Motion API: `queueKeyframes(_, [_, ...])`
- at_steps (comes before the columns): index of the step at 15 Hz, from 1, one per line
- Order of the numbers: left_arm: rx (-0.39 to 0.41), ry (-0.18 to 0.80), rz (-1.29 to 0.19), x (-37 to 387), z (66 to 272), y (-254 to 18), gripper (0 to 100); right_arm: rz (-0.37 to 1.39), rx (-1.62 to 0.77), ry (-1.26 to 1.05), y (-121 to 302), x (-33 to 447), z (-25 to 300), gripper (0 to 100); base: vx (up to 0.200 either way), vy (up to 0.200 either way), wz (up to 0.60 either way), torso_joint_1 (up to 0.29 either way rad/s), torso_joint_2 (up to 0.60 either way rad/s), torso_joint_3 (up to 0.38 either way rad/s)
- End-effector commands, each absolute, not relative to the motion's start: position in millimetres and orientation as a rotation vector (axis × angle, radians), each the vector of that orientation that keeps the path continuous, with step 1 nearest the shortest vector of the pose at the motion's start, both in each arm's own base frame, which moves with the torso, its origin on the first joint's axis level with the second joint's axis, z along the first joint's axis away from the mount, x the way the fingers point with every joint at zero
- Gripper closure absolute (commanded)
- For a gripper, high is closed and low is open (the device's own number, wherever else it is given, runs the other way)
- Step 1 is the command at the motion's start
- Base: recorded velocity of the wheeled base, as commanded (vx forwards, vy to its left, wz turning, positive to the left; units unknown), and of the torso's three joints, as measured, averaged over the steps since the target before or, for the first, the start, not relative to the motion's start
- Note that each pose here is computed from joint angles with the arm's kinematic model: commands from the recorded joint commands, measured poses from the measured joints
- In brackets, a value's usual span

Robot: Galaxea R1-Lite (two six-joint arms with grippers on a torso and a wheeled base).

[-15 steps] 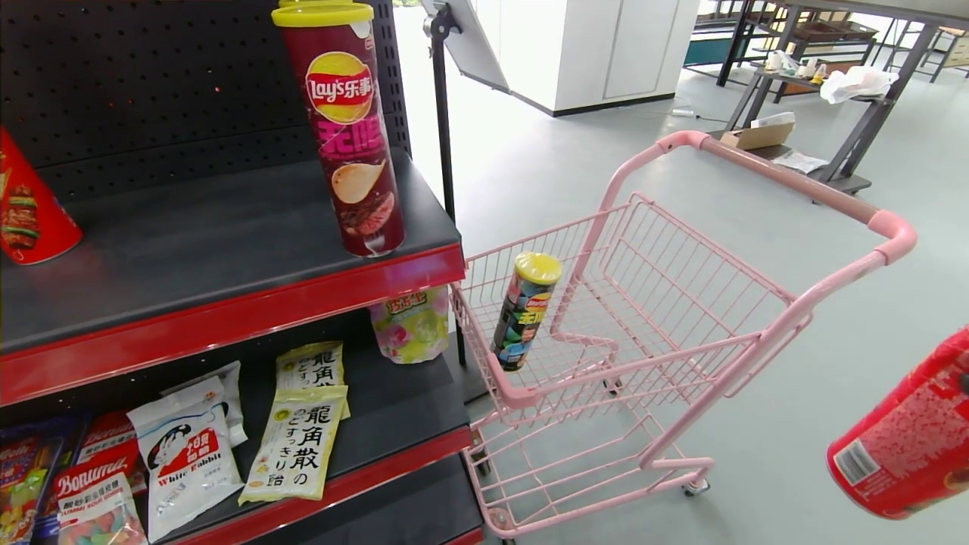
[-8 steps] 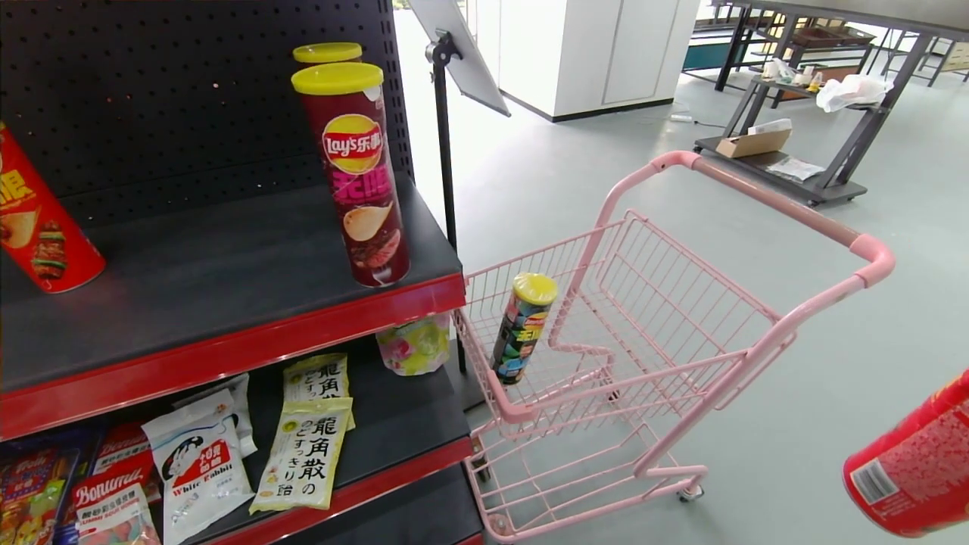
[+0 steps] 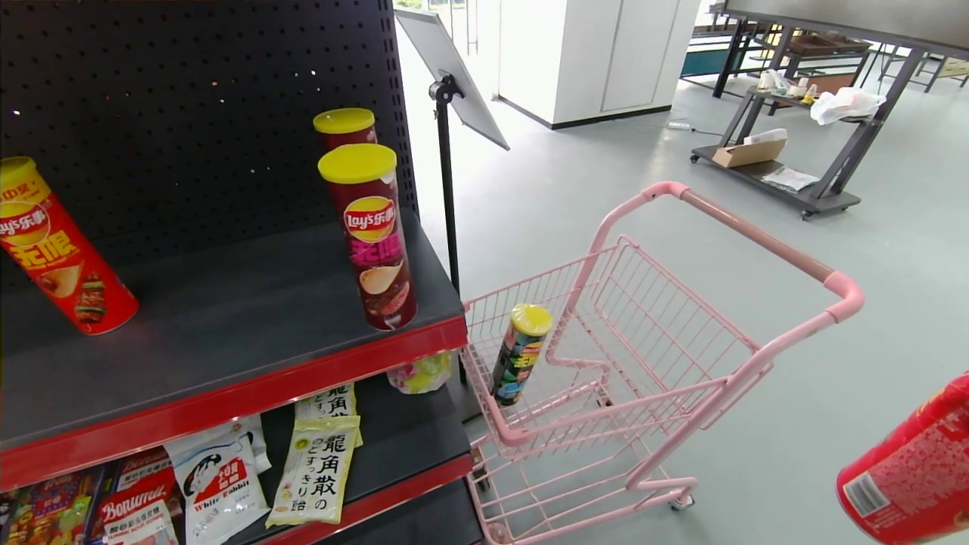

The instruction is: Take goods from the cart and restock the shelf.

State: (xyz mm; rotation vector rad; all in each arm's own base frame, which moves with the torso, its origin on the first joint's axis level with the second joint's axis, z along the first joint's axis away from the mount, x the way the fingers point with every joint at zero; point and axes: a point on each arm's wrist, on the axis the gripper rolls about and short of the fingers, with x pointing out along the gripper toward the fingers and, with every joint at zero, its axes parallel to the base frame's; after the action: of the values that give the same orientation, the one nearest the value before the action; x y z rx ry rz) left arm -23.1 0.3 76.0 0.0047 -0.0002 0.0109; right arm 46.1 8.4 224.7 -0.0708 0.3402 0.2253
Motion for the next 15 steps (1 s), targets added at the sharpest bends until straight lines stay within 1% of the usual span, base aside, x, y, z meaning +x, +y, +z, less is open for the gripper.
queueKeyframes(1, [0.005, 0.002, 0.011, -23.0, 75.9, 0.3, 0, 0.233, -0.075, 0.352, 9.2, 50.4, 225.5, 100, 0.0, 0.0, 0.0, 0.168, -0.39, -0.242])
queueKeyframes(4, [0.005, 0.002, 0.012, -23.0, 75.9, 0.3, 0, 0.417, -0.11, 0.347, 17.4, 55.7, 230.8, 100, 0.0, 0.0, 0.0, 0.129, -0.32, -0.19])
queueKeyframes(6, [0.005, 0.002, 0.011, -23.0, 75.9, 0.3, 0, 0.486, -0.151, 0.353, 24.6, 66.6, 233.5, 100, 0.0, 0.0, 0.0, 0.0, 0.0, 0.0])
queueKeyframes(11, [0.006, 0.002, 0.011, -23.0, 75.9, 0.3, 0, 0.539, -0.214, 0.36, 39.0, 98.7, 238.2, 100, 0.0, 0.0, 0.0, 0.0, 0.0, 0.0])
queueKeyframes(15, [0.006, 0.002, 0.011, -23.0, 75.9, 0.3, 0, 0.543, -0.217, 0.374, 39.6, 100.0, 235.1, 100, 0.0, 0.0, 0.6, 0.004, 0.0, 0.005])
